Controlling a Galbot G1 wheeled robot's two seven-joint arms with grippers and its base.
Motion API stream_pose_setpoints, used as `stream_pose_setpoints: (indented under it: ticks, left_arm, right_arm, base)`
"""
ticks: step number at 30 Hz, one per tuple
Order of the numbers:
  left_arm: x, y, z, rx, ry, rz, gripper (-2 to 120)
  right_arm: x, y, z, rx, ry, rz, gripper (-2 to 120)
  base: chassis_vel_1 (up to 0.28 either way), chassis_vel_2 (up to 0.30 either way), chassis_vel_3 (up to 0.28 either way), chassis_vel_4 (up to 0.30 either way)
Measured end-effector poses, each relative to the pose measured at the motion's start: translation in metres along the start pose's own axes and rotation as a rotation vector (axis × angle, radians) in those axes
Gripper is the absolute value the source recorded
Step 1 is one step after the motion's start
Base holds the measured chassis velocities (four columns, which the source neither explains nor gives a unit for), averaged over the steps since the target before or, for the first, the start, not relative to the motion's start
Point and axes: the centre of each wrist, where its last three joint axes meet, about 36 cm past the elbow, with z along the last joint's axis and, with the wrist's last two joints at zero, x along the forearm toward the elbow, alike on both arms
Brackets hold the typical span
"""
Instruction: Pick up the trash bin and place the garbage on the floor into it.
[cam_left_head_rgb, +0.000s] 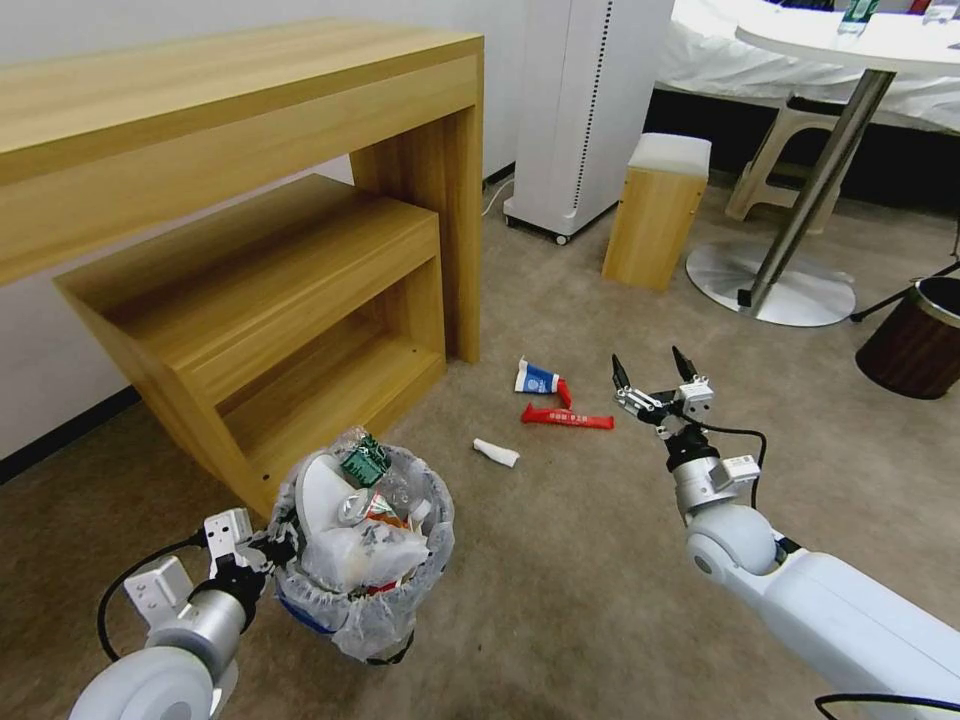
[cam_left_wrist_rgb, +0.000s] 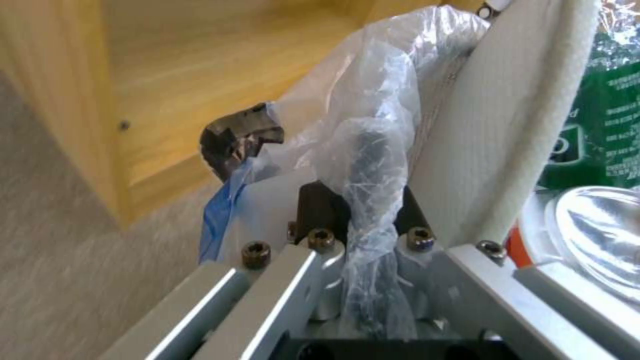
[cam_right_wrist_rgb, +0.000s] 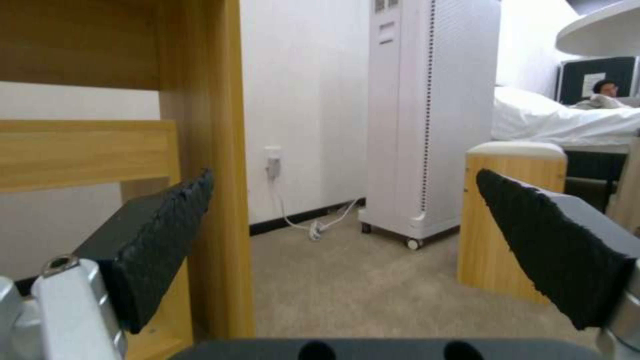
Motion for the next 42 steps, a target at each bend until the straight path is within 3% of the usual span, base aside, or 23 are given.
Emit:
stream_pose_setpoints:
  ticks: [11,21,33,42]
  left_arm:
    - [-0.004,0.001,0.001,0.003,0.002,0.0,3]
    - [-0.006,0.002,0.0,0.006,0.003,0.001,3]
    - [-0.007,0.003,0.0,0.009,0.003,-0.002,3]
    - [-0.007,0.003,-0.001,0.008,0.002,-0.001,3]
  right_arm:
    - [0.0,0.002,0.007,0.003,0.002,-0.009,100]
    - [-0.001,0.005,0.009,-0.003,0.003,-0.019,100]
    - [-0.001,-0.011,0.006,0.021,-0.006,-0.087,100]
    - [-0.004,-0.011,0.007,0.024,-0.044,-0.108,100]
  base:
    - [-0.202,0.196,0.196,-0.189]
    - [-0.004,0.004,0.007,-0.003]
    - [0.0,0.0,0.0,0.0]
    - [0.0,0.0,0.0,0.0]
